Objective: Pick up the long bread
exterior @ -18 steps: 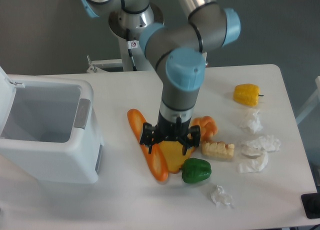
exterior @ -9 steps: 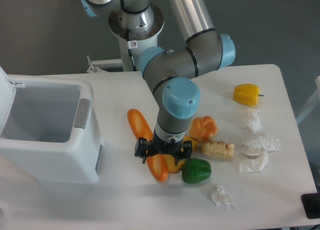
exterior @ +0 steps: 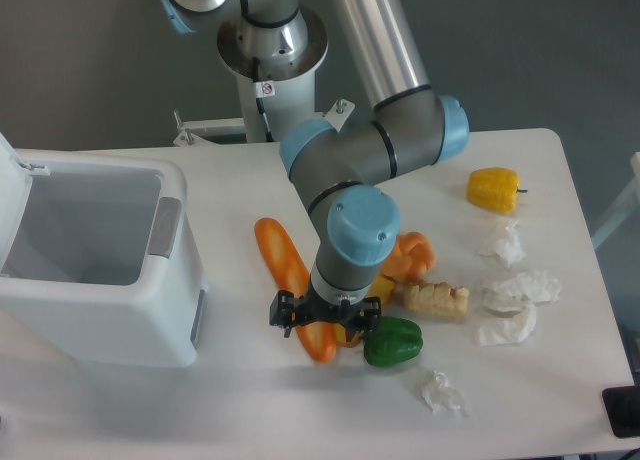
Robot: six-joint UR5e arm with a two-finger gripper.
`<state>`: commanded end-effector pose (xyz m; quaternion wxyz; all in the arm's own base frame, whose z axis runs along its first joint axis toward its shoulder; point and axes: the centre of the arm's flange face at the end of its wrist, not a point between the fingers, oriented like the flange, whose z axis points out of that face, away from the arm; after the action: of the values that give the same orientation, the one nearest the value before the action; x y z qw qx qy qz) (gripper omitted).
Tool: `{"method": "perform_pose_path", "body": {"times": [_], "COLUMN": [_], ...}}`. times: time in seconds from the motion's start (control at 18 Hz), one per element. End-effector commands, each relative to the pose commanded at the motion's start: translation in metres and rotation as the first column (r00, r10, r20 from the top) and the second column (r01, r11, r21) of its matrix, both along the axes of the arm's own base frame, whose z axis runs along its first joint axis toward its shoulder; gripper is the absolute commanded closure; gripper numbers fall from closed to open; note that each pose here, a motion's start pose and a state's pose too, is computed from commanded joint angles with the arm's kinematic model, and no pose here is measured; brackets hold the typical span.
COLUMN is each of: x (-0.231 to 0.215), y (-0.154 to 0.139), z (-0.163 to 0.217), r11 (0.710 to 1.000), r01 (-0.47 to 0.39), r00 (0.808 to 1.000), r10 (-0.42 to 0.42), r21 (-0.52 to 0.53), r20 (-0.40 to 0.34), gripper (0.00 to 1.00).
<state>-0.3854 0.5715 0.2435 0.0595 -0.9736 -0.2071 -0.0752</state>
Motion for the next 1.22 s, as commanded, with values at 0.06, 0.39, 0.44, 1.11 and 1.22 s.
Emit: {"method": "perform_pose_path", "body": {"times": [0.06, 0.39, 0.44, 1.11, 1.22], "x": [-0.001, 0.001, 0.003, -0.014, -0.011], "y": [0.001, -0.006, -0.007, -0.015, -0.015], "z": [-0.001, -0.006, -0.007, 0.027, 0.03], "r11": [1.0, 0.999, 0.999, 0.994, 0.987], "r01": [-0.002, -0.03, -0.03, -0.109, -0.157], "r00": [1.0, 1.0, 1.0, 0.991, 0.985], "r10": [0.002, 0.03, 0.03, 0.106, 0.154], "r21": [0.003, -0.024, -0.027, -0.031, -0.033], "r20": [-0.003, -0.004, 0.0, -0.081, -0.077], "gripper": [0.0, 0.0, 0.0, 0.0, 0.0]}}
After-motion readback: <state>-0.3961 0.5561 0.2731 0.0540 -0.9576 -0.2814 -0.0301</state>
